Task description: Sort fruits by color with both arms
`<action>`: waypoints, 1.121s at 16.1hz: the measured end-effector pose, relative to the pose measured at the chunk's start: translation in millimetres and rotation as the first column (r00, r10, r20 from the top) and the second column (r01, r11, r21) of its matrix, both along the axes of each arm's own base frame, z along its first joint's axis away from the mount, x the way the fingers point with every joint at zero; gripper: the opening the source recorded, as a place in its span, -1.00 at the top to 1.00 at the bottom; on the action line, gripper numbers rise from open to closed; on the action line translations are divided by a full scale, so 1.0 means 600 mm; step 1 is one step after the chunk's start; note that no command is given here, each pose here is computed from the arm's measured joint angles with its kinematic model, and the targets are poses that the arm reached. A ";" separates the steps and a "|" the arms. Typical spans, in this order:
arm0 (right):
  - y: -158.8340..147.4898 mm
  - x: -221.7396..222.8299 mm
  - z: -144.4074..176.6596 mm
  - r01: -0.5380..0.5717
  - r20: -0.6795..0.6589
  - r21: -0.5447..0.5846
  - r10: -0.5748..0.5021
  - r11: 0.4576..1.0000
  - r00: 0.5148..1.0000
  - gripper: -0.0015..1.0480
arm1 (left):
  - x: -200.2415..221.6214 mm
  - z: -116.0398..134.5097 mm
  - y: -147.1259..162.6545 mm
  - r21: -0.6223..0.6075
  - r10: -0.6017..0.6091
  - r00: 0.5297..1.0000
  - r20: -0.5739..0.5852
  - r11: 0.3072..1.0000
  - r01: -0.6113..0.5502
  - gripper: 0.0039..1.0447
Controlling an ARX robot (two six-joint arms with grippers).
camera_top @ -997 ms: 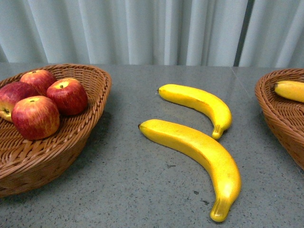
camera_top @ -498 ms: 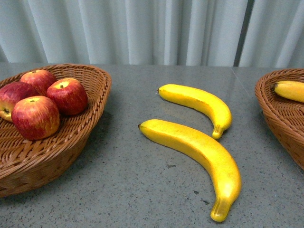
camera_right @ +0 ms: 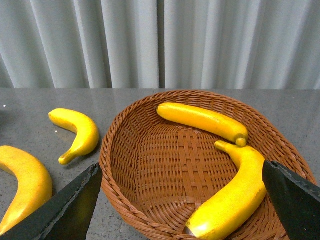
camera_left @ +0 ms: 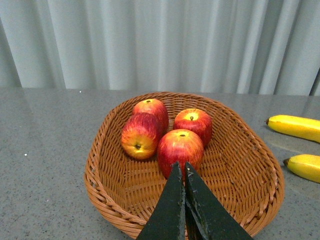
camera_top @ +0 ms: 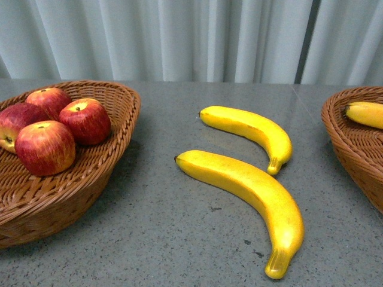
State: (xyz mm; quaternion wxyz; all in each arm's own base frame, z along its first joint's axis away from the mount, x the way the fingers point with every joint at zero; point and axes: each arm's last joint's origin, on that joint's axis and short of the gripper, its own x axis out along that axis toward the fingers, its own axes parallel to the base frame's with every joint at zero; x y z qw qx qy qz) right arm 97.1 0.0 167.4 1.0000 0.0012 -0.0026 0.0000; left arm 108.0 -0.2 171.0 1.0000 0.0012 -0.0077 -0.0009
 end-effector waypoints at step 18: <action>0.000 0.000 0.000 0.000 0.000 0.000 0.000 1.000 1.000 -0.87 | -0.017 -0.006 0.000 -0.001 0.001 1.000 -0.015 1.000 -0.001 -0.64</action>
